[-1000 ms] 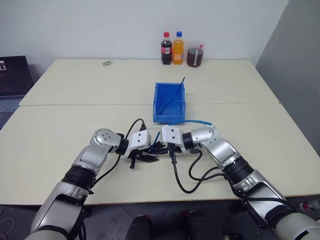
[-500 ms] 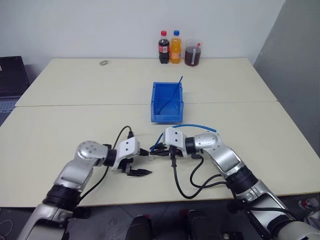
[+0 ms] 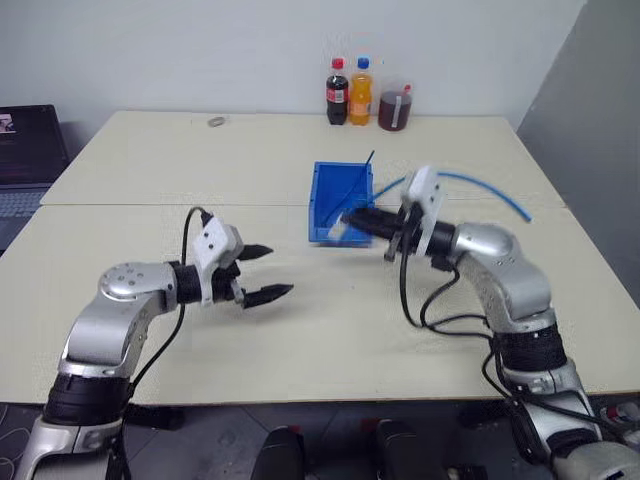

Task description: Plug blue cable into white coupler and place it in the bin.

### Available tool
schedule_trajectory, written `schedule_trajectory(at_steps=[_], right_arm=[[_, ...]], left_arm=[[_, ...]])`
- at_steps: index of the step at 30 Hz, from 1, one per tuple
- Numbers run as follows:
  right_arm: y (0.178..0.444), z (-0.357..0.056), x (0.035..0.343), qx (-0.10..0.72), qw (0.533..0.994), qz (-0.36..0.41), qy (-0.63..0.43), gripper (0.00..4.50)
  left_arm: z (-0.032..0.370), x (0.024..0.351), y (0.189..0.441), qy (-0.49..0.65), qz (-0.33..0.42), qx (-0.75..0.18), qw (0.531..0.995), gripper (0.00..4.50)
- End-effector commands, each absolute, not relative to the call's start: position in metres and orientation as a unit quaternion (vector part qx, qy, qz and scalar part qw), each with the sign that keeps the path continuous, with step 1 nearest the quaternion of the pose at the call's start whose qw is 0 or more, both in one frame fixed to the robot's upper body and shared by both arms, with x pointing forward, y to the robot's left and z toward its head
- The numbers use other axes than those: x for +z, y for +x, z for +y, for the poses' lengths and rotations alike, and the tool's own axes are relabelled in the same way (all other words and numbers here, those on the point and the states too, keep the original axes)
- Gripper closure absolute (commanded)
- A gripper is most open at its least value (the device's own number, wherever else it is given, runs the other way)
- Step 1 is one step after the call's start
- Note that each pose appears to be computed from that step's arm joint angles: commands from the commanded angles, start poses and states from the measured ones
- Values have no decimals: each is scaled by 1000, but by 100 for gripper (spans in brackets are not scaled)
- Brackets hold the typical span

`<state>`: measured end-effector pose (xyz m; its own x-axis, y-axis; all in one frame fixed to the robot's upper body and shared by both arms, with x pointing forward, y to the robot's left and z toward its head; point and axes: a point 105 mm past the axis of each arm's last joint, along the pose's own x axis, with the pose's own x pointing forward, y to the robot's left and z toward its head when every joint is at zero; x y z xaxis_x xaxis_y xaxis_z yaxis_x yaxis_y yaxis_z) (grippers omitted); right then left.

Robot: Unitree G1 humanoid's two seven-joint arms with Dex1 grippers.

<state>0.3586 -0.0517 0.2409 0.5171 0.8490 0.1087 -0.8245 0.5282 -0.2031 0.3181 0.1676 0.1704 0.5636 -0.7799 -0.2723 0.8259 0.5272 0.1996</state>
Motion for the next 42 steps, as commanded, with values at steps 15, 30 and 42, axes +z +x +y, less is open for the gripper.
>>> schedule_trajectory(at_steps=[15,30,42], right_arm=[[432,-59,240,465,862,36,-199,144],[383,-125,229,506,829,57,-230,4],[338,-145,202,427,895,40,-127,4]], left_arm=[[159,189,339,189,56,-428,882,0],[211,185,354,229,46,-296,926,0],[233,183,349,165,41,-270,948,0]])
